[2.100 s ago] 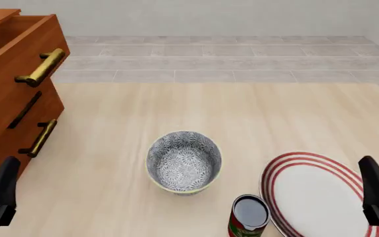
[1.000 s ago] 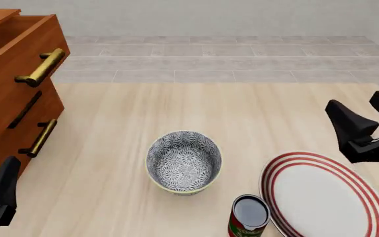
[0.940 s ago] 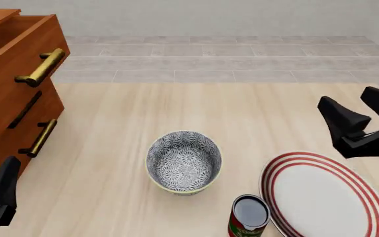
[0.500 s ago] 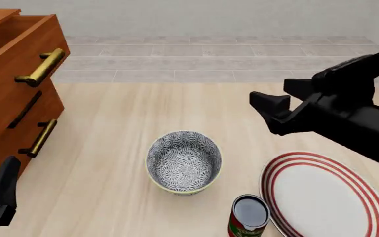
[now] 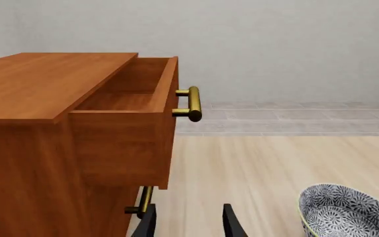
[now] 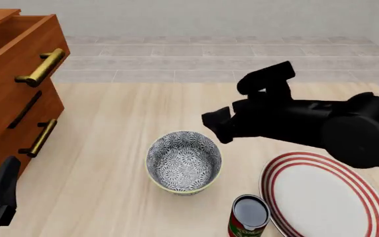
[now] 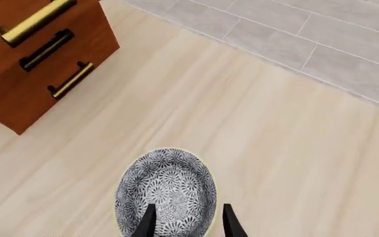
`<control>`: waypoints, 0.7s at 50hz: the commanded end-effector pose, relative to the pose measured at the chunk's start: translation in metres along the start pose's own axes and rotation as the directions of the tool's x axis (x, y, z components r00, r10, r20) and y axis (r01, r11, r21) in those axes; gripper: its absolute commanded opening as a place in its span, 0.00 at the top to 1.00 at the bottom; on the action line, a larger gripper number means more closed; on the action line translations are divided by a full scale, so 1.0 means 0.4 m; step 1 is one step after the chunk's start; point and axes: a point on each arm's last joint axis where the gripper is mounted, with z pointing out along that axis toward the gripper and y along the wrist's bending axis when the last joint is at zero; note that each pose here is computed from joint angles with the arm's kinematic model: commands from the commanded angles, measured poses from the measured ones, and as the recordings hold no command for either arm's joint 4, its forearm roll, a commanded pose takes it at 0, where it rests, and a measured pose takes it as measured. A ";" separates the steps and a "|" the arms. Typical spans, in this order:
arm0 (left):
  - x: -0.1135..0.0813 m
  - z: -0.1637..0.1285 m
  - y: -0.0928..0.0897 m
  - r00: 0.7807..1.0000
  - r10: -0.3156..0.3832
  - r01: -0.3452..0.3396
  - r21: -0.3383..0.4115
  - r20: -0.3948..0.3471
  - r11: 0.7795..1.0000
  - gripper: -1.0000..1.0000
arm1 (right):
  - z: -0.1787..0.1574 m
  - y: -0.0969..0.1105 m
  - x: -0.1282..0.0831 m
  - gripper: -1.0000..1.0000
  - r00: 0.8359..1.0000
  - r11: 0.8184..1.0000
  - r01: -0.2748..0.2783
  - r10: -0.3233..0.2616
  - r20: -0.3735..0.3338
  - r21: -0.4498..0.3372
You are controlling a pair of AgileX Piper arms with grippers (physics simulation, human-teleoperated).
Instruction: Put the bowl on the plate.
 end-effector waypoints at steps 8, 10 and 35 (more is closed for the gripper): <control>0.000 0.000 0.000 1.000 0.000 0.000 0.000 0.000 1.000 0.00 | 0.117 -0.023 -0.008 0.00 0.986 0.998 -0.040 0.047 -0.158 0.048; 0.000 0.000 0.000 1.000 0.000 0.000 0.000 0.000 1.000 0.00 | 0.122 -0.023 -0.007 0.00 0.984 0.997 -0.052 0.060 -0.168 0.052; 0.000 0.000 0.000 1.000 0.000 0.000 0.000 0.000 1.000 0.00 | 0.182 -0.031 0.066 0.00 0.955 0.989 -0.120 0.139 -0.263 0.086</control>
